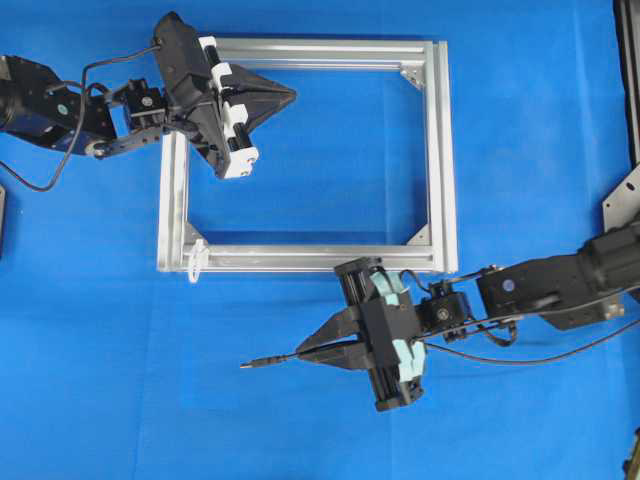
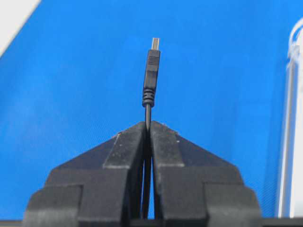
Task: Insert the wire through the string loop located on the left side.
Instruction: 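Move the right gripper with the cable plug left toward the zip-tie loop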
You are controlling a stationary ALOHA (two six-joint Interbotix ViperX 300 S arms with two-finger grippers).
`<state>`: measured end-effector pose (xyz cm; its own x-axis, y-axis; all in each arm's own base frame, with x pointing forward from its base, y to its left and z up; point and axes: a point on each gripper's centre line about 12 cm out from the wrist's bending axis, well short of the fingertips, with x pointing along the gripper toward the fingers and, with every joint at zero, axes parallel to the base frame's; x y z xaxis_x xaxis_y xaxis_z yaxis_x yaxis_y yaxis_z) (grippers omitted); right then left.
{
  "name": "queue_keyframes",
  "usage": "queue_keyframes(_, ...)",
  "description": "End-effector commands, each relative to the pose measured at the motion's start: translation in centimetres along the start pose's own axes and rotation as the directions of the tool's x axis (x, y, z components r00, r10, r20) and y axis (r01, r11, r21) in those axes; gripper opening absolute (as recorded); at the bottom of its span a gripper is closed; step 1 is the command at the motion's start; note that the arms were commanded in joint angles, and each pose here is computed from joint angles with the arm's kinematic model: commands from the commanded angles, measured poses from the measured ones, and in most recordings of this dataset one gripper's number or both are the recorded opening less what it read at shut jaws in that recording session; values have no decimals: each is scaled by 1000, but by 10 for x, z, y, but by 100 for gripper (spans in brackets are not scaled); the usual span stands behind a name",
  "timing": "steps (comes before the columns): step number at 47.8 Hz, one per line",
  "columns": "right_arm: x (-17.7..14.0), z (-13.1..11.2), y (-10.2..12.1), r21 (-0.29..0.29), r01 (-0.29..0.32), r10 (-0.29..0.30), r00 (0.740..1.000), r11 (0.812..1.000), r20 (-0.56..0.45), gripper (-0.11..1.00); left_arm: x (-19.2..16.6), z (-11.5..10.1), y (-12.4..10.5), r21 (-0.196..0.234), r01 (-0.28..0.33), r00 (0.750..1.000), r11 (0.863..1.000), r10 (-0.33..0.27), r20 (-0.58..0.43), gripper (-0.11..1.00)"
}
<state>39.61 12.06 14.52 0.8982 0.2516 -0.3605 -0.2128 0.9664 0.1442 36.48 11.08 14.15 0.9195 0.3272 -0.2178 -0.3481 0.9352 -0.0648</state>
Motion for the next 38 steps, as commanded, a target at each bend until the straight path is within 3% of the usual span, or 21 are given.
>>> queue_keyframes(1, -8, 26, 4, -1, -11, 11, 998, 1000, 60, 0, -2, 13, -2, -1, 5, 999, 1000, -5, 38, 0)
queue_keyframes(38, -11, 28, 5, -6, -11, 11, 998, 1000, 54, 0, -2, 14, -2, -1, 6, 999, 1000, -6, 41, 0)
